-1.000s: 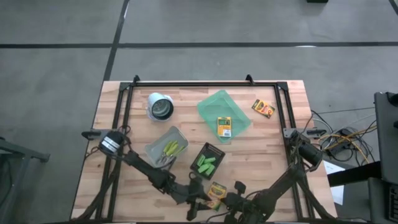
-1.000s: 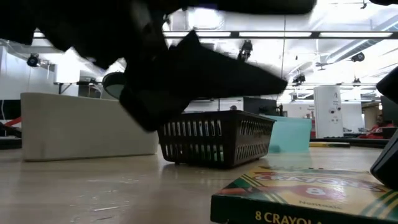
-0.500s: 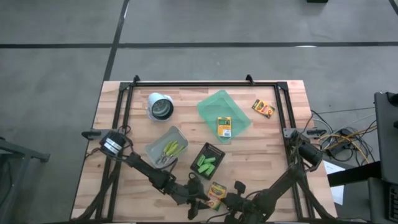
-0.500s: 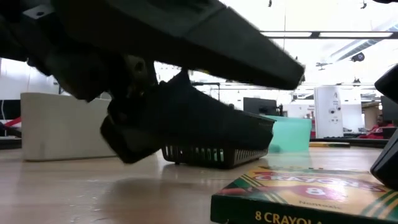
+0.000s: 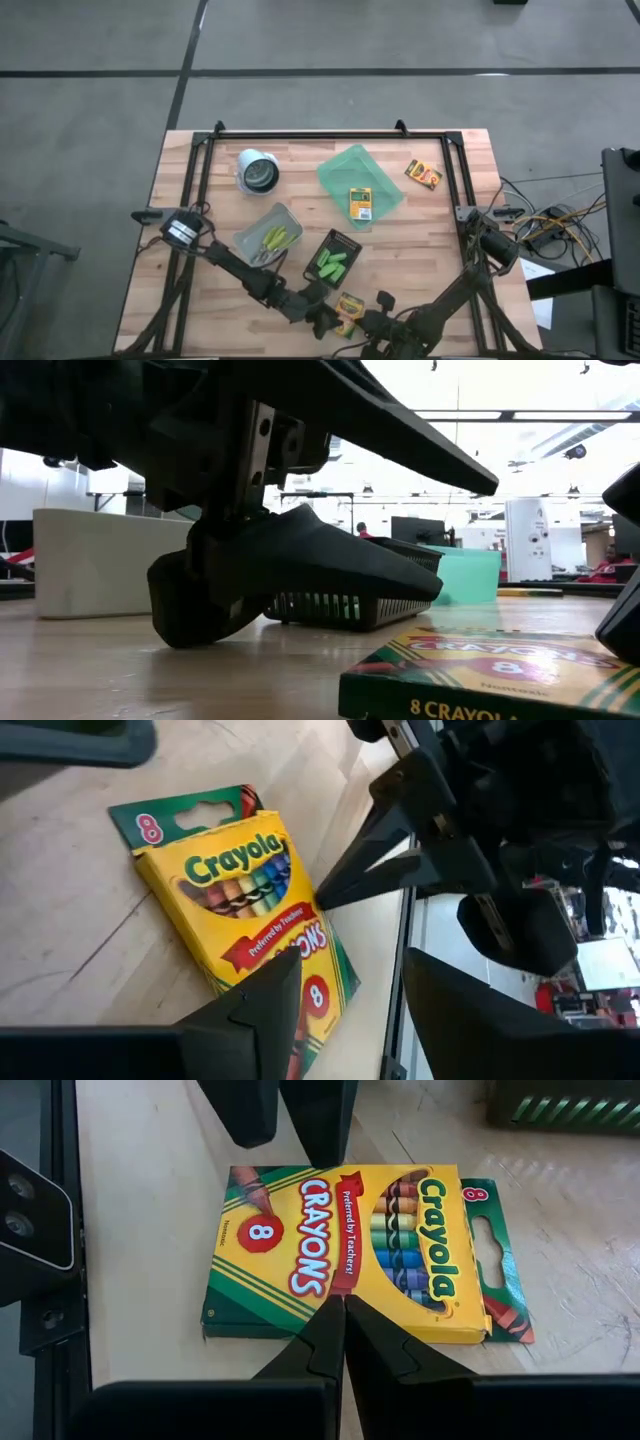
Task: Pick & Place School Supplies
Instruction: Put the crayon box into the light green bin
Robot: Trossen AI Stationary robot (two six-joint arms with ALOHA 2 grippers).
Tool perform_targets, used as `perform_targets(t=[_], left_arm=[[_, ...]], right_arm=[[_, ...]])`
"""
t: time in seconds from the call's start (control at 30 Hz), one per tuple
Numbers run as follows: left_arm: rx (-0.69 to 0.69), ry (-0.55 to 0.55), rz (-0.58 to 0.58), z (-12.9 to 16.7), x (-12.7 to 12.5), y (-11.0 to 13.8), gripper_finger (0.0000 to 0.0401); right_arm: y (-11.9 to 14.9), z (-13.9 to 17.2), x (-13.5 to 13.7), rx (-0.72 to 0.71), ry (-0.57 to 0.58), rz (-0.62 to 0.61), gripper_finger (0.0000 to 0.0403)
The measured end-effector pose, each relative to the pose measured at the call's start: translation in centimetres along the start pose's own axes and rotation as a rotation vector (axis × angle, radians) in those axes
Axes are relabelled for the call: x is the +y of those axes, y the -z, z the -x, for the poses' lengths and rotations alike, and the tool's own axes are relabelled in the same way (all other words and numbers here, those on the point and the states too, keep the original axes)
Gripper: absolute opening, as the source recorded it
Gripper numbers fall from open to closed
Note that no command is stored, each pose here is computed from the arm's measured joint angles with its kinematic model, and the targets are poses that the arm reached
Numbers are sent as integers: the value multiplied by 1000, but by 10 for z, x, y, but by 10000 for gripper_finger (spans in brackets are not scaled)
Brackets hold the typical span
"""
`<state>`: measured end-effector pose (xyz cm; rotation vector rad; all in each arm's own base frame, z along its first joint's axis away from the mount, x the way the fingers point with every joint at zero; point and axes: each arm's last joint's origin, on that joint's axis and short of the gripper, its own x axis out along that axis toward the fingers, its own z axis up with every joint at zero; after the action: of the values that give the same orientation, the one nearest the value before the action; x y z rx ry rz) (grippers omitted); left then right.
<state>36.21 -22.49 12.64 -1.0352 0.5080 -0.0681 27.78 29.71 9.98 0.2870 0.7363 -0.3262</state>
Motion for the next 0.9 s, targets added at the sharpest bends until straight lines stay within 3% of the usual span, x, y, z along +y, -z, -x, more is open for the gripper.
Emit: perform_targets(t=[0.17,0.4,0.6,0.9], left_arm=[[4,-10,19,0,-1,-4,181],[83,-210,16,15,1,-9,181],[91,-201,16,22,-10,-14,181],[95,-219,56,20,-4,-16,181]], right_arm=[[0,0,0,0,-1,0,8],[0,0,0,0,-1,2,8],[0,0,0,0,-1,4,8],[2,-1,-2,18,-4,6,8]])
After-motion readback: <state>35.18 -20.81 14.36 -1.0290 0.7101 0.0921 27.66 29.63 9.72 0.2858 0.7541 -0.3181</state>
